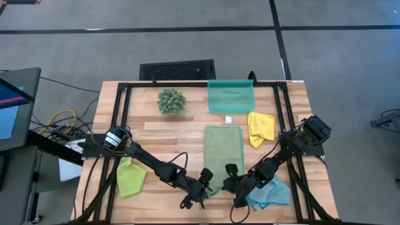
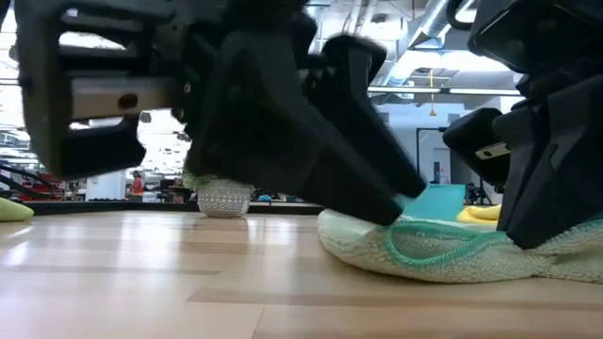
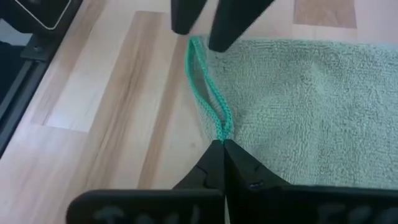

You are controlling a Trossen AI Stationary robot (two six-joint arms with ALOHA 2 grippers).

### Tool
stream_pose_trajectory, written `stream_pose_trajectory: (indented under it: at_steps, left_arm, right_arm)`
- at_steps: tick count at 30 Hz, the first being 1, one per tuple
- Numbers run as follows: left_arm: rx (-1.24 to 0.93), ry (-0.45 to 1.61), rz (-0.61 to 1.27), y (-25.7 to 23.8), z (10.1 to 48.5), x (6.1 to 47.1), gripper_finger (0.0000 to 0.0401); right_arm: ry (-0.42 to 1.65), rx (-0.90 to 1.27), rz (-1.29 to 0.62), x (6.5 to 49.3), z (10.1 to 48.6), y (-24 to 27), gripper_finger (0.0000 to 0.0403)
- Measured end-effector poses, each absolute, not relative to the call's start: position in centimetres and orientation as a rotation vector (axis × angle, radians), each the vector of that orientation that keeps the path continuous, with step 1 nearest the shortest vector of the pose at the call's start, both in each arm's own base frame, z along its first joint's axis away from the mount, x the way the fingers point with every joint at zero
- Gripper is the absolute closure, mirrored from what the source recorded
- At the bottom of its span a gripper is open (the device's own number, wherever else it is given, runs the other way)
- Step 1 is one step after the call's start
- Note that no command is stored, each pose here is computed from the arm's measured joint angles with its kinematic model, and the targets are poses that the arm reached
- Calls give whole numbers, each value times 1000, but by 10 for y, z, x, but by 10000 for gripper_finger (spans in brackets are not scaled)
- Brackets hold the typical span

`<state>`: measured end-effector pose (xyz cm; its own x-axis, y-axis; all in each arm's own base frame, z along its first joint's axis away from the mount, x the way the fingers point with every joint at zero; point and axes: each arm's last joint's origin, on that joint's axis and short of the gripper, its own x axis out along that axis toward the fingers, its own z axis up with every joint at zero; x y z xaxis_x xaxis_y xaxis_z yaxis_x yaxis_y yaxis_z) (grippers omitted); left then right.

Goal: Roll microfiber towels into tight, uniform cylinder then place into a basket
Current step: Roll the dark green microfiber cloth

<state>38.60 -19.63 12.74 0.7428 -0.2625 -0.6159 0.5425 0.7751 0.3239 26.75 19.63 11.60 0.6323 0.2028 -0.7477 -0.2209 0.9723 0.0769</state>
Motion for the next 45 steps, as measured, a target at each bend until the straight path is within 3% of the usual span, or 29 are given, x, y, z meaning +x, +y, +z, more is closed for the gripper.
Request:
stream_pose_trajectory:
  at_steps: [8,16,21,27,36,45]
  left_arm:
    - [526,633,-416,-195,122,384,221]
    - [457,674,-376,-194,120,382,232]
    - [278,706,-314,-194,120,382,246]
    - [217,702,-207,-196,120,381,281]
    - [194,690,-108,-200,121,377,393]
    - [152,645,-68,-209,139,370,398]
  right_arm:
    - [836,27,213,269,123,194,390]
    - [839,142,142,273,125,188,387]
    - [858,171,109,274,124,184,390]
    - [874,162,104,272,123,183,384]
    - [899,146,95,270,121,182,370]
    - [898,135,112,262,142,179,282]
